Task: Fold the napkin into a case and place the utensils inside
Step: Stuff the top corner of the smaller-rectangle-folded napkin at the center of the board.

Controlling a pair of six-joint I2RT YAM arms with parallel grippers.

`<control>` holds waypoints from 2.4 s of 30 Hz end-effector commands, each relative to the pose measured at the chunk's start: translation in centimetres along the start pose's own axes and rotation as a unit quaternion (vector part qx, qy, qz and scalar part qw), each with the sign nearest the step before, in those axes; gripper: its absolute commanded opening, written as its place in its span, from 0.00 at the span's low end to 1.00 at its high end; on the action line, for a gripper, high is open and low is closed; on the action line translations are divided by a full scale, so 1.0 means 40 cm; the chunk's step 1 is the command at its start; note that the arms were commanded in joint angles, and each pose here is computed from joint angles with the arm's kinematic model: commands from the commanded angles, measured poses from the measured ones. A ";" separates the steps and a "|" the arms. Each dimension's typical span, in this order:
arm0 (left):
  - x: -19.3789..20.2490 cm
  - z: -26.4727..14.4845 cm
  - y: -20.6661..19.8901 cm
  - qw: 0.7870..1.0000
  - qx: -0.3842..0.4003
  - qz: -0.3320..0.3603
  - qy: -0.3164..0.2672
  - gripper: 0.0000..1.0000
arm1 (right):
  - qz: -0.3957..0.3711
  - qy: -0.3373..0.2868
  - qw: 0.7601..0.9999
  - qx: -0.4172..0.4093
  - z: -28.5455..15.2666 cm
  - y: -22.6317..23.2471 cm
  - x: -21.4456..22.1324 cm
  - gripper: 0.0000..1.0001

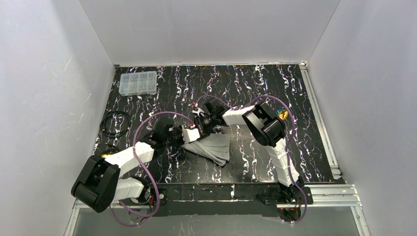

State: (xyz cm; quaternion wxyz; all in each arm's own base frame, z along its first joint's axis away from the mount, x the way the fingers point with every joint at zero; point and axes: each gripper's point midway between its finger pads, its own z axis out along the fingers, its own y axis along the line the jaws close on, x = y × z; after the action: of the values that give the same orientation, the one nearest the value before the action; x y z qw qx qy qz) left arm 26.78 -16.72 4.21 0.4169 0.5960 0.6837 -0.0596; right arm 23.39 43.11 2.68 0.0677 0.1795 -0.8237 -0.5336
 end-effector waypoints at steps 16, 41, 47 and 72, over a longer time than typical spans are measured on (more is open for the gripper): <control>-0.056 -0.009 0.037 0.998 -0.024 -0.048 -0.027 0.00 | 0.075 0.003 0.993 0.092 0.015 -0.195 0.041 0.01; 0.035 0.006 -0.102 0.988 0.062 0.140 -0.030 0.01 | 0.061 -0.017 0.998 0.020 0.012 -0.083 -0.041 0.01; 0.066 -0.005 -0.182 0.962 0.101 0.246 -0.060 0.00 | 0.060 -0.021 0.998 -0.003 0.006 -0.057 -0.057 0.01; -0.019 -0.023 -0.008 1.000 -0.003 0.002 -0.012 0.00 | 0.082 -0.008 0.995 0.051 0.017 -0.150 0.004 0.01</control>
State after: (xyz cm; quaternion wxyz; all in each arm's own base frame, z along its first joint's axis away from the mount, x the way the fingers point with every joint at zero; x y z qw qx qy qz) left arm 26.45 -16.95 4.80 0.4331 0.6176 0.6547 -0.0490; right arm 24.08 43.41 2.58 0.1022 0.1473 -0.8146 -0.5516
